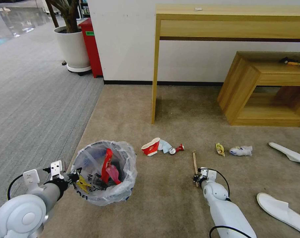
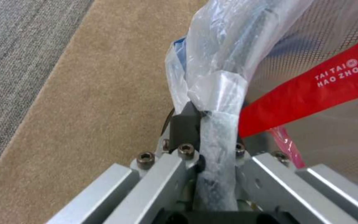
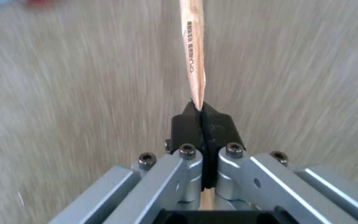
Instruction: Pick up the trash bin and place the garbage on the floor into it.
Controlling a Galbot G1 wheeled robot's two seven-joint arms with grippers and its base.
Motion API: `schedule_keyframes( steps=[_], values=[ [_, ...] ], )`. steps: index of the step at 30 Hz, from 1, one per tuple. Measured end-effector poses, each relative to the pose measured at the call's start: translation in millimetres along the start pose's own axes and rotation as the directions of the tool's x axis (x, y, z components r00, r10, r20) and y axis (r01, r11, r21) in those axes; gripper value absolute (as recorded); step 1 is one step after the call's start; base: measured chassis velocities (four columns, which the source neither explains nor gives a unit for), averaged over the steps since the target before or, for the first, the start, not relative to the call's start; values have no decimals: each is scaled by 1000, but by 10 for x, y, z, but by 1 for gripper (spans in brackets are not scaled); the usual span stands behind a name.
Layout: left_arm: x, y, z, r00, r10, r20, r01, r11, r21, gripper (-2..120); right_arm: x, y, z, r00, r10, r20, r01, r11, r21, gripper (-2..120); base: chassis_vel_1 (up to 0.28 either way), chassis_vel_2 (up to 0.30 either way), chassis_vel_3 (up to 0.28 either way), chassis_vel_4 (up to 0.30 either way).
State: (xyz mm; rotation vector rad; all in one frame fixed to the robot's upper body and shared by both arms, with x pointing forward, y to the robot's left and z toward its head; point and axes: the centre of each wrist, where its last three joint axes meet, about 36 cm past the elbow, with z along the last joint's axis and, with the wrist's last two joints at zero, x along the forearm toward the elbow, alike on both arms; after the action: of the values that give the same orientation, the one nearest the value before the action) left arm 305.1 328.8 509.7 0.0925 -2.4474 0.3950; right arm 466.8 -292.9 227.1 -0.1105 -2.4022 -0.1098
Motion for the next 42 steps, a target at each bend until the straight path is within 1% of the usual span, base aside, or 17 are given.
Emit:
schedule_keyframes(
  steps=[4, 9, 10, 11, 12, 13, 15, 16, 17, 20, 21, 24, 25, 28, 35, 39, 42],
  values=[
    [12, -4, -9, 1000, -5, -2, 5, 1000, -4, 0, 278, 37, -327, 984, -18, 180, 3, 997, 80, 0, 0, 0, 0, 0],
    [2, -7, -29, 1000, -17, -6, 17, 1000, -4, 0, 579, 133, -660, 948, -105, 300, 82, 993, 89, 0, 0, 0, 0, 0],
    [-21, -9, -45, 999, -33, -15, 33, 999, 0, 0, 807, 253, -909, 901, -208, 381, 178, 978, 112, 0, 0, 0, 0, 0],
    [-32, -10, -49, 999, -38, -18, 38, 999, 1, 0, 878, 305, -990, 882, -245, 404, 212, 969, 125, 0, 0, 0, 0, 0],
    [-58, -13, -60, 999, -46, -26, 46, 999, 1, 0, 1030, 449, -1171, 834, -325, 446, 284, 946, 159, 0, 0, 0, 0, 0],
    [-58, -13, -60, 999, -46, -26, 46, 999, 1, 0, 1030, 449, -1171, 834, -325, 446, 284, 946, 159, 0, 0, 0, 0, 0],
    [-108, -23, -85, 998, -55, -40, 55, 998, -1, 0, 1276, 765, -1457, 745, -453, 490, 385, 892, 239, 0, 0, 0, 0, 0],
    [-130, -25, -97, 997, -56, -46, 56, 998, -3, 0, 1344, 861, -1541, 715, -492, 497, 410, 871, 271, 0, 0, 0, 0, 0],
    [-130, -25, -97, 997, -56, -46, 56, 998, -3, 0, 1344, 861, -1541, 715, -492, 497, 410, 871, 271, 0, 0, 0, 0, 0],
    [-234, -8, -144, 996, -58, -69, 57, 998, -17, 0, 1633, 1321, -1934, 568, -660, 492, 503, 751, 427, 0, 0, 0, 0, 0],
    [-234, -8, -144, 996, -58, -69, 57, 998, -17, 0, 1633, 1321, -1934, 568, -660, 492, 503, 751, 427, 0, 0, 0, 0, 0],
    [-324, 6, -147, 994, -59, -89, 57, 998, -25, 0, 1877, 1915, -2084, 434, -787, 437, 590, 616, 523, 0, 0, 0, 0, 0],
    [-324, 6, -147, 994, -59, -89, 57, 998, -25, 0, 1877, 1915, -2084, 434, -787, 437, 590, 616, 523, 0, 0, 0, 0, 0],
    [-397, -15, -120, 993, -50, -106, 48, 999, -23, 0, 2063, 2382, -1961, 354, -867, 350, 673, 496, 548, 0, 0, 0, 0, 0],
    [-433, -50, -115, 993, -34, -114, 34, 999, -7, 0, 2118, 2639, -1599, 342, -908, 243, 734, 420, 534, 0, 0, 0, 0, 0],
    [-428, -53, -118, 993, -31, -115, 31, 1000, -3, 0, 2078, 2642, -1453, 361, -907, 218, 730, 420, 538, 0, 0, 0, 0, 0],
    [-419, -54, -125, 993, -29, -114, 29, 1000, -2, 0, 2054, 2630, -1341, 376, -904, 202, 727, 424, 540, 8, 0, 0, 0, 0]
  ],
)
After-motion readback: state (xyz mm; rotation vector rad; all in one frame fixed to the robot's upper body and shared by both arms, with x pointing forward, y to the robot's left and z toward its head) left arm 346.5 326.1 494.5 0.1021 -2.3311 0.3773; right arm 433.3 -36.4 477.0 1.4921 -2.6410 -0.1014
